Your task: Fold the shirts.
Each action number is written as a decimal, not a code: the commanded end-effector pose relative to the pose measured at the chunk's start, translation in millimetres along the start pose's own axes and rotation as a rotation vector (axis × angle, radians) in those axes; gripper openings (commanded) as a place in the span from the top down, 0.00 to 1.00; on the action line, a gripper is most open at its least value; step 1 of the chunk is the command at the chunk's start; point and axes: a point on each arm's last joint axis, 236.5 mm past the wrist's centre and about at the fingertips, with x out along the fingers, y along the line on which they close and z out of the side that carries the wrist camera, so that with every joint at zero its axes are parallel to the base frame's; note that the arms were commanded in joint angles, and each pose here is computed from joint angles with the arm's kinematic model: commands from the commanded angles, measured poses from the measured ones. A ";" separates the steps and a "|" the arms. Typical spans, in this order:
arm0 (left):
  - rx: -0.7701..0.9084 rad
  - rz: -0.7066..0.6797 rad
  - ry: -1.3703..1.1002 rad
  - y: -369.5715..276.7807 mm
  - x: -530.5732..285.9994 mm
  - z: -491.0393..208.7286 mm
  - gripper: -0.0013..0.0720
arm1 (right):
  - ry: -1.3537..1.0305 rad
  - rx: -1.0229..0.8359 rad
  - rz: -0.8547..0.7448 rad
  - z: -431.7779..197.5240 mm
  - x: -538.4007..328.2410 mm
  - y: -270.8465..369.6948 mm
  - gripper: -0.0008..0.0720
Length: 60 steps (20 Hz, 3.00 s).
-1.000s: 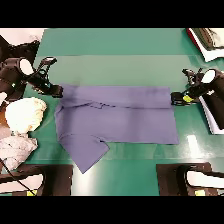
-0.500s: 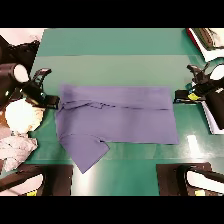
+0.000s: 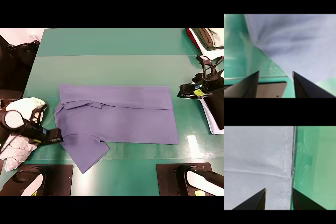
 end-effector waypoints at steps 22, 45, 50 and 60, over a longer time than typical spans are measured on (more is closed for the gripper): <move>-0.075 -0.275 -0.091 -41.8 41.5 3.2 0.94 | 0.021 -0.001 -0.001 -5.6 -1.9 0.0 0.47; 0.201 -0.255 -0.222 -72.4 -49.2 36.2 0.94 | 0.460 0.219 0.081 -219.0 61.5 -25.7 0.46; 0.201 -0.254 -0.223 -72.4 -49.2 36.4 0.94 | 0.475 0.222 0.085 -224.1 62.2 -24.5 0.70; 0.275 -0.261 -0.363 -90.3 -98.9 60.7 0.94 | 0.169 0.145 0.054 -144.9 -2.9 -23.8 0.97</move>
